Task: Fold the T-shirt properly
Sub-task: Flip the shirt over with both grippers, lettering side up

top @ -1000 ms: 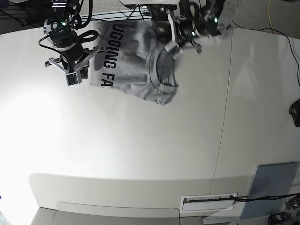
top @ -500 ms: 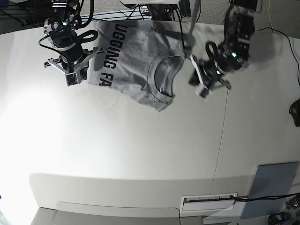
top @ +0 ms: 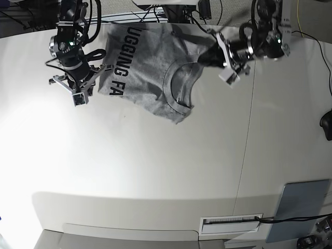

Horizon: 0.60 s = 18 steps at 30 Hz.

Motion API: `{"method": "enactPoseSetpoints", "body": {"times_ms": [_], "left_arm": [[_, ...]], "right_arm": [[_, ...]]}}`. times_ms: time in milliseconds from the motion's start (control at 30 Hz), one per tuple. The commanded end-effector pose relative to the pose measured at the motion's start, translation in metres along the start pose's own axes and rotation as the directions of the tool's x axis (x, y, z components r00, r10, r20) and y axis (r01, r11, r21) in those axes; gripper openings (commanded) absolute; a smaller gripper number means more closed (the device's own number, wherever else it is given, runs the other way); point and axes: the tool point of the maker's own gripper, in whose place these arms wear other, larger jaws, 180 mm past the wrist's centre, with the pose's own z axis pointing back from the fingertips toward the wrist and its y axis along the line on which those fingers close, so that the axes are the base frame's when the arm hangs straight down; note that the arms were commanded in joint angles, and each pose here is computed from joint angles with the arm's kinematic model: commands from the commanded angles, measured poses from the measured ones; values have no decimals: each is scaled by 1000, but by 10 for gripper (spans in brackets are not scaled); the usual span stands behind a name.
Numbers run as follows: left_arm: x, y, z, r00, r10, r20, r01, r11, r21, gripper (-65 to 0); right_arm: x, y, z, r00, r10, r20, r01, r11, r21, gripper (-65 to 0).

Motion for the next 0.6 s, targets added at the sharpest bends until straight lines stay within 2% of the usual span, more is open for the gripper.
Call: {"method": "enactPoseSetpoints", "body": {"times_ms": [0, 67, 200, 367, 567], "left_arm": [[4, -8, 3, 999, 0, 34, 0, 1000, -22, -637], [-4, -14, 4, 999, 31, 42, -29, 999, -31, -637], [-5, -21, 3, 987, 96, 131, -90, 995, -52, -637], [-16, -50, -19, 994, 86, 75, -75, 988, -136, -637], [-19, -41, -45, 997, 66, 30, -65, 997, -42, -637]], "right_arm": [[10, -2, 2, 999, 4, 38, -4, 1000, 2, -650], [10, 4, 1, 999, 4, 42, -5, 1000, 29, -650], [11, 14, 0, 999, 19, 42, -21, 998, 55, -650], [13, 26, 0, 998, 34, 49, -38, 996, 82, -650], [11, 21, -1, 997, 65, 39, -67, 996, 54, -650]]}}
